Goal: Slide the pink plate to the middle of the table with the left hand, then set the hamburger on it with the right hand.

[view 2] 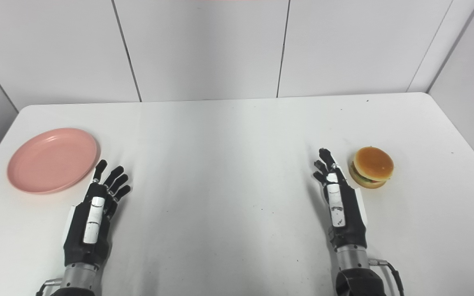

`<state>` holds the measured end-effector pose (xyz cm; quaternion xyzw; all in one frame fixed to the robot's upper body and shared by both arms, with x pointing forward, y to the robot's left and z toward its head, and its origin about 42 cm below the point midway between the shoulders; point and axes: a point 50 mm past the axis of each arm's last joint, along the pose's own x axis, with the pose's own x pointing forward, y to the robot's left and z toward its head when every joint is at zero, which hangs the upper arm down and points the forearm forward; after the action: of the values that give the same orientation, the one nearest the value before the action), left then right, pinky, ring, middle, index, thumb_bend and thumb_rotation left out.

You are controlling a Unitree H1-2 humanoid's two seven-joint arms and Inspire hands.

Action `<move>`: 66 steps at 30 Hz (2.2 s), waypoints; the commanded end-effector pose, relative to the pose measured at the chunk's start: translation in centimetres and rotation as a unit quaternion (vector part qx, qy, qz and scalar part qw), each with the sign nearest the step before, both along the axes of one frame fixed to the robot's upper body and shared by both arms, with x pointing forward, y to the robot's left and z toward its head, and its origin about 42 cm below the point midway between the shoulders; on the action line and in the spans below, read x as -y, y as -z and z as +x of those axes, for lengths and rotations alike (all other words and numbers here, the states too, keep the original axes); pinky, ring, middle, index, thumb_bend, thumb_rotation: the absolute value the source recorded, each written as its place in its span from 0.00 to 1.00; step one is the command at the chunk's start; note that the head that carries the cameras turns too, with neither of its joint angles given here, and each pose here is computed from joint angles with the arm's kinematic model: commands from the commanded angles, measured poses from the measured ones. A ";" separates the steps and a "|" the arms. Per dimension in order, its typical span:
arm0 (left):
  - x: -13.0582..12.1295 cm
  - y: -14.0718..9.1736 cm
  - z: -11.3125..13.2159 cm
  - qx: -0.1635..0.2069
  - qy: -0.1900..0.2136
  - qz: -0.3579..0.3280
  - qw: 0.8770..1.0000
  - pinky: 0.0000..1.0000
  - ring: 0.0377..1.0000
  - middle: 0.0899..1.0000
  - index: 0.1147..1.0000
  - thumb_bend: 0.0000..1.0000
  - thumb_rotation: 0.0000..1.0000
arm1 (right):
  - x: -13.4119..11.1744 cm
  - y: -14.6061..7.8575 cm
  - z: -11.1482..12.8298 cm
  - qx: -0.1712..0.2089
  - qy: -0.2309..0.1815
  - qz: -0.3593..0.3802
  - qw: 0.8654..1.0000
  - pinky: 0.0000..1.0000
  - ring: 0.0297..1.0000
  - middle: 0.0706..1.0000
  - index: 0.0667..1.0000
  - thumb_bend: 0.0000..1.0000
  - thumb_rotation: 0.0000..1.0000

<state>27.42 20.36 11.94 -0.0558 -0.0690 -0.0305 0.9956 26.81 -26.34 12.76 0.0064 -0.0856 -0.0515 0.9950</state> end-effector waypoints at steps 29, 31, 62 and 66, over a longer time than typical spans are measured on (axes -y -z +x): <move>0.3 -1.3 0.5 0.032 0.002 0.005 0.999 0.88 0.89 0.88 0.95 0.74 0.78 | 0.0 0.4 -0.9 -0.016 0.010 0.019 1.000 0.89 0.89 0.90 0.87 0.82 1.00; 0.4 -1.2 0.6 0.032 0.003 0.006 0.999 0.88 0.90 0.89 0.95 0.73 0.78 | 0.1 0.5 -0.9 -0.017 0.010 0.019 1.000 0.90 0.90 0.90 0.87 0.82 1.00; 4.7 2.0 1.4 0.048 0.002 0.024 0.999 0.79 0.85 0.86 0.95 0.68 0.78 | 3.2 2.6 -0.2 -0.036 -0.003 0.048 0.998 0.86 0.88 0.91 0.86 0.87 1.00; 4.2 1.4 1.3 0.058 -0.006 0.009 0.998 0.77 0.85 0.87 0.94 0.72 0.80 | 2.9 2.6 -0.2 -0.037 -0.002 0.051 0.998 0.86 0.87 0.90 0.86 0.86 1.00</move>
<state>29.88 15.91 12.22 -0.0349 -0.1497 -0.0367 0.9874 27.70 -29.37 11.96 0.0494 -0.0670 -0.0449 0.9955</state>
